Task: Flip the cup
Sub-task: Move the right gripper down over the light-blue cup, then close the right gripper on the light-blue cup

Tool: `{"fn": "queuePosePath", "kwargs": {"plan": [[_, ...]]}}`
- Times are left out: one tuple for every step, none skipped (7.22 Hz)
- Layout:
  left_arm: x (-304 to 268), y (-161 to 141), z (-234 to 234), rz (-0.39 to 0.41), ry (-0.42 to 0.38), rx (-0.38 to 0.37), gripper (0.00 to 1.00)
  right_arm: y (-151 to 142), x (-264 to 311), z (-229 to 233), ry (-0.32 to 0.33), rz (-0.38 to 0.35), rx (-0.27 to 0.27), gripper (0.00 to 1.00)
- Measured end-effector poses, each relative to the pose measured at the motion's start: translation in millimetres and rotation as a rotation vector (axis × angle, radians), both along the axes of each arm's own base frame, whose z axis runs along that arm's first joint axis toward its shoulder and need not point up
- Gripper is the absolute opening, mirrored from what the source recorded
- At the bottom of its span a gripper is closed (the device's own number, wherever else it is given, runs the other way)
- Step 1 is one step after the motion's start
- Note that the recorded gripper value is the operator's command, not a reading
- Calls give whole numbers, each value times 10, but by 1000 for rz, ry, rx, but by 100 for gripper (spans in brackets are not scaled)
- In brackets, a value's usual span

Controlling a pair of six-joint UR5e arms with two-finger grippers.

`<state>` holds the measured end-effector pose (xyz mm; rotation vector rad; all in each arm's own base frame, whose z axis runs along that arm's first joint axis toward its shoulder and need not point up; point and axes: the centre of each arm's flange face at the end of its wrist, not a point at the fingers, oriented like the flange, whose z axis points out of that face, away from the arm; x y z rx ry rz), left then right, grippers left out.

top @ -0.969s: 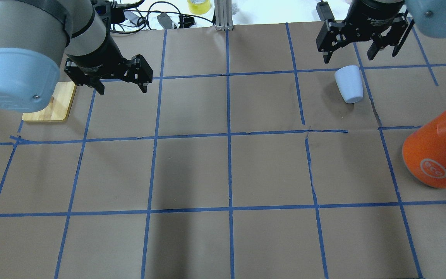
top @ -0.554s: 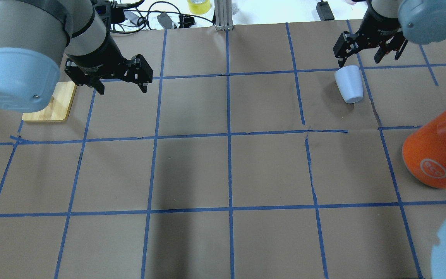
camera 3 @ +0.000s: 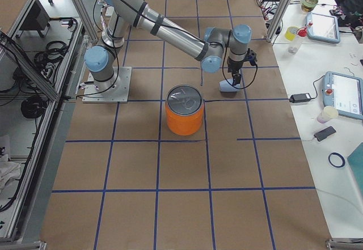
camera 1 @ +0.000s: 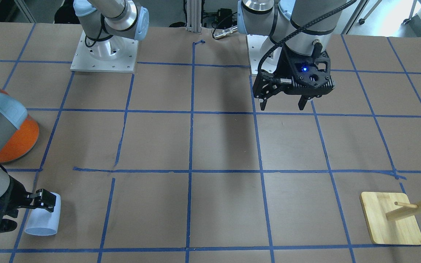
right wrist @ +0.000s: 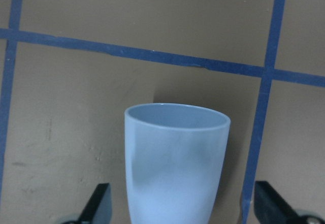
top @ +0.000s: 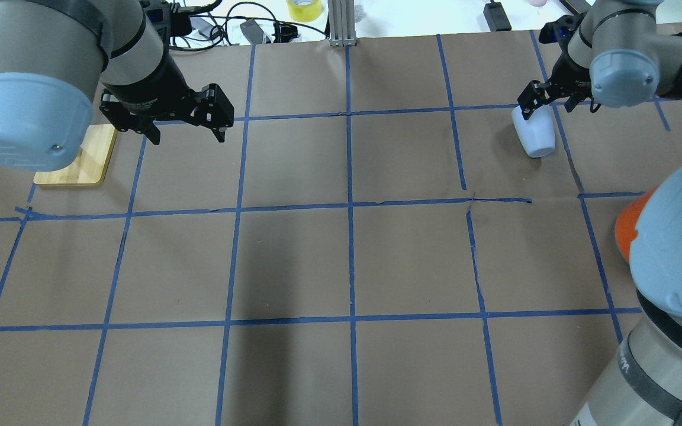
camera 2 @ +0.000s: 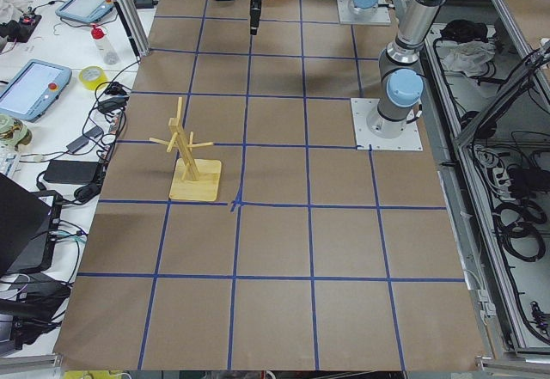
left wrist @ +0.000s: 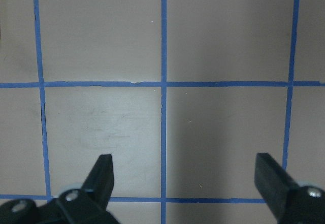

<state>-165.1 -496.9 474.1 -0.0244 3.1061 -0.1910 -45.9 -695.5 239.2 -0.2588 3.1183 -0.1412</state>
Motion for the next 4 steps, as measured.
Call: {"fn": "queuePosePath", "kwargs": {"plan": [[-1,-12,-4,1,0,0,100,-29,-26,-140,-6,0,1,100],[0,-9,1,1,0,-2,100,-44,-33,-253,-11,-10,10,100],[2,-4,7,2,0,-3,100,-52,-33,-347,-16,-30,21,98],[2,5,12,2,0,-4,100,-53,-27,-403,-19,-49,30,76]]}}
